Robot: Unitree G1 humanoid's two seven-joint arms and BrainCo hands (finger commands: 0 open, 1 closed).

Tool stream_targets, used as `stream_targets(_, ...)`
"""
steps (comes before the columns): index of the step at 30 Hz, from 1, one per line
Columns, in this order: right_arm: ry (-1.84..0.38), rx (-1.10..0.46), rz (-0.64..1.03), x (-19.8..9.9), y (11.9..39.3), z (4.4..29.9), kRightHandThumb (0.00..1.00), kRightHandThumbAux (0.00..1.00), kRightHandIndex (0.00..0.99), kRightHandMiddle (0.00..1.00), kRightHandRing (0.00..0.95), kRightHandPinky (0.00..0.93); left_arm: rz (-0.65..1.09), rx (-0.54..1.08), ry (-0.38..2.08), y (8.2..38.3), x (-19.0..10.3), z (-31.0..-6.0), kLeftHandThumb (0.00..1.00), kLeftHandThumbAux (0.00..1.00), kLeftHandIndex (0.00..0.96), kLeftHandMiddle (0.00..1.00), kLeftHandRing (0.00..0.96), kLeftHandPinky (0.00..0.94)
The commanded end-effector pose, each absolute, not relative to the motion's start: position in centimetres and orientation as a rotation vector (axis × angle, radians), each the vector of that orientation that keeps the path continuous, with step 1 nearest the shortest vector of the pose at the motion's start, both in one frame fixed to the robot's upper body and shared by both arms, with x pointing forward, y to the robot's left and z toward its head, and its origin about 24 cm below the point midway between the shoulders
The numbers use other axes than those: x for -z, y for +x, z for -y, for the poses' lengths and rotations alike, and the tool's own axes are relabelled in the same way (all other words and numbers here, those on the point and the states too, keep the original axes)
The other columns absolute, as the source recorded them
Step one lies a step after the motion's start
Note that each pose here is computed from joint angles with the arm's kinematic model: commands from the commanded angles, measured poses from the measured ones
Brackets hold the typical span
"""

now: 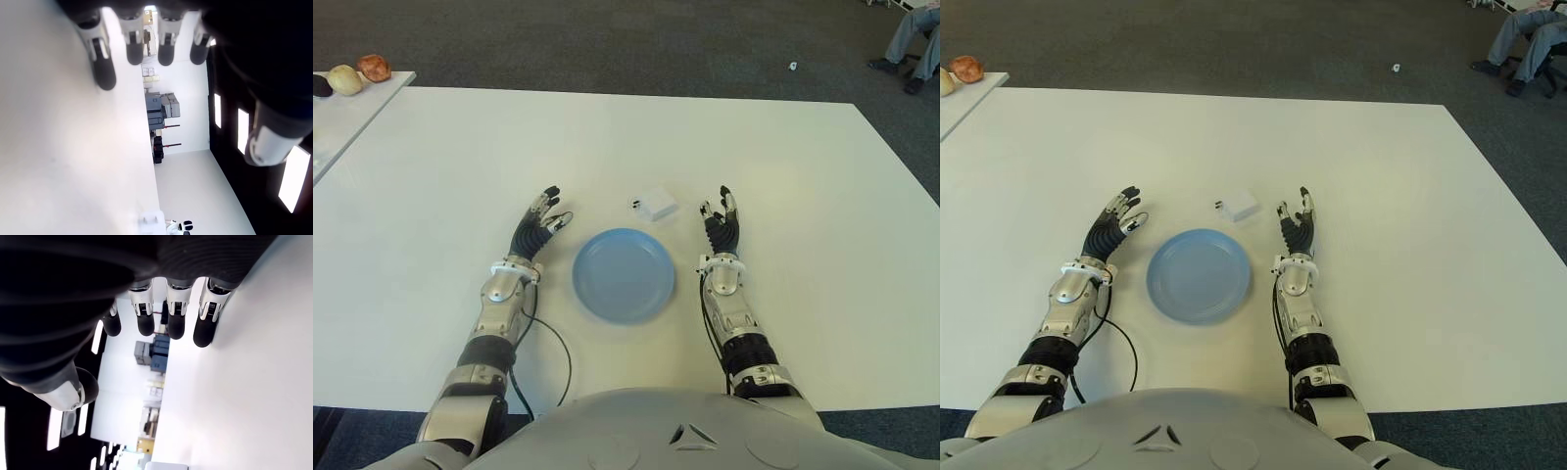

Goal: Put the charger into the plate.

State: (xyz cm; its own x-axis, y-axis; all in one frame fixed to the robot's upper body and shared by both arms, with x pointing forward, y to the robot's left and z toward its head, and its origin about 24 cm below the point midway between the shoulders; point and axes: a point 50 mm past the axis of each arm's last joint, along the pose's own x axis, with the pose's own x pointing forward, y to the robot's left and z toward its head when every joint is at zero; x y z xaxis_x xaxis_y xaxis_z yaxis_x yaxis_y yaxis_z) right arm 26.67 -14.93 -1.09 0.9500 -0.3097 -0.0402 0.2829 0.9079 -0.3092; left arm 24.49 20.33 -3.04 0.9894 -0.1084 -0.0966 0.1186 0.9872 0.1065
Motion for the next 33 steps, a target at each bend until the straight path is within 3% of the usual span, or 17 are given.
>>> stream_targets(1, -0.402, 0.303, -0.057, -0.1, 28.0, 15.5, 0.347, 0.408, 0.001, 0.001, 0.001, 0.004, -0.154, 0.116, 0.102, 24.0, 4.3, -20.0, 0.000, 0.591, 0.000, 0.000, 0.000, 0.000)
stream_targets(10, -0.584, 0.262, 0.039, -2.5, 30.2, 15.1, 0.377, 0.278, 0.000, 0.000, 0.000, 0.000, -0.160, 0.121, 0.089, 24.0, 4.7, -19.6, 0.000, 0.587, 0.000, 0.000, 0.000, 0.000)
stream_targets(18, -0.665, 0.230, 0.068, -3.3, 30.7, 13.5, 0.377, 0.241, 0.000, 0.000, 0.000, 0.000, -0.157, 0.124, 0.082, 24.1, 4.8, -19.4, 0.000, 0.583, 0.000, 0.000, 0.000, 0.000)
stream_targets(26, -0.728, 0.137, 0.000, -2.5, 31.4, 12.7, 0.373, 0.202, 0.000, 0.000, 0.000, 0.000, -0.147, 0.126, 0.084, 23.9, 4.9, -19.3, 0.000, 0.577, 0.000, 0.000, 0.000, 0.000)
stream_targets(33, -0.872, 0.018, -0.070, -1.9, 32.3, 12.2, 0.313, 0.156, 0.000, 0.000, 0.000, 0.000, -0.140, 0.128, 0.084, 23.7, 4.9, -19.2, 0.000, 0.580, 0.000, 0.000, 0.000, 0.000)
